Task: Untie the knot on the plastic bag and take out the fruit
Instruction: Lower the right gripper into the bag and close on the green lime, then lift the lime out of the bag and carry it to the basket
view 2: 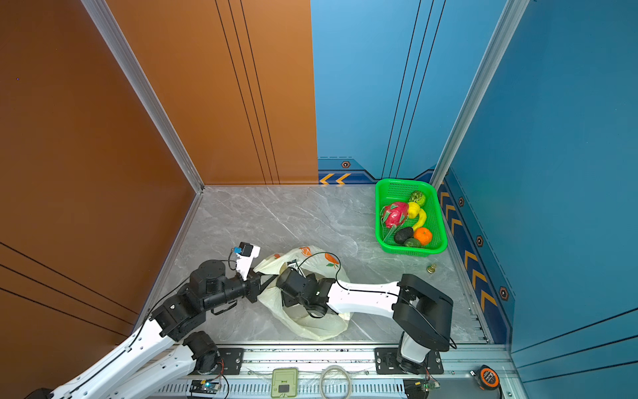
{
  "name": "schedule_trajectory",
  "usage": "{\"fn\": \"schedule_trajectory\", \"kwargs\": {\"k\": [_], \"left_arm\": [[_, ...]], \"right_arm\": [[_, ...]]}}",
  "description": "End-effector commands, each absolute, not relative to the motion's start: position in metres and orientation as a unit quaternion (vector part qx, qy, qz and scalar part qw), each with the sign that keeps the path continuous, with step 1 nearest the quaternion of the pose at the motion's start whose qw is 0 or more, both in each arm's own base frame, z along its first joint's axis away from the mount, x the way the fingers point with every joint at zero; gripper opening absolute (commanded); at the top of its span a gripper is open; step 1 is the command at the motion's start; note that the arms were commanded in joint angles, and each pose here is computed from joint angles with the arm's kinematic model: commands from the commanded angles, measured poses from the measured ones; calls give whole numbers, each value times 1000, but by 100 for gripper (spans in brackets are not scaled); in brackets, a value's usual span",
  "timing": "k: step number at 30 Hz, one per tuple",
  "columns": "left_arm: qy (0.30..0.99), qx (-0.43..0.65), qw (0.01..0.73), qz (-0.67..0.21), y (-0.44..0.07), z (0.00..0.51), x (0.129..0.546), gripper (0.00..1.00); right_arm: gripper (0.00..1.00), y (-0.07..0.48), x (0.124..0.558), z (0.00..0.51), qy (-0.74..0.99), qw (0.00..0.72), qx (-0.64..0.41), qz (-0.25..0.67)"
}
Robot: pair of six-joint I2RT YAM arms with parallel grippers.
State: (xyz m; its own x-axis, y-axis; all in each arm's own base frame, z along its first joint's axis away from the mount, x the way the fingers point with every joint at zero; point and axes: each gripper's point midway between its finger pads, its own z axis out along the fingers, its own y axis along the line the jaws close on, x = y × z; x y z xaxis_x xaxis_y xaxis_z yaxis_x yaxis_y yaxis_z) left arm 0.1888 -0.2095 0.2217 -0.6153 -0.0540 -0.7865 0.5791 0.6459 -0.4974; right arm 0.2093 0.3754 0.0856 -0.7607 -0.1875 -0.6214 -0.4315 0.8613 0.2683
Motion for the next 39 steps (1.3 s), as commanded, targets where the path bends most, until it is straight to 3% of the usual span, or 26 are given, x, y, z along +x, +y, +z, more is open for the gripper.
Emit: {"fn": "schedule_trajectory", "kwargs": {"k": [1, 7, 11, 16, 19, 27, 39], "left_arm": [[810, 174, 402, -390, -209, 217, 185, 0], [818, 168, 393, -384, -203, 208, 184, 0], [822, 166, 389, -382, -202, 205, 184, 0], [824, 165, 387, -379, -201, 204, 186, 0], [828, 163, 385, -374, -200, 203, 186, 0], [842, 147, 389, -344, -188, 194, 189, 0], [857, 90, 419, -285, -168, 195, 211, 0]], "right_arm": [[100, 393, 223, 95, 909, 317, -151, 225], [99, 396, 234, 74, 917, 307, -144, 207], [87, 393, 239, 60, 925, 296, -139, 196], [63, 389, 240, 55, 927, 289, -140, 195], [56, 387, 239, 62, 924, 295, -141, 200], [46, 373, 232, 90, 918, 294, -143, 226], [44, 357, 195, 117, 917, 246, -169, 265]]}}
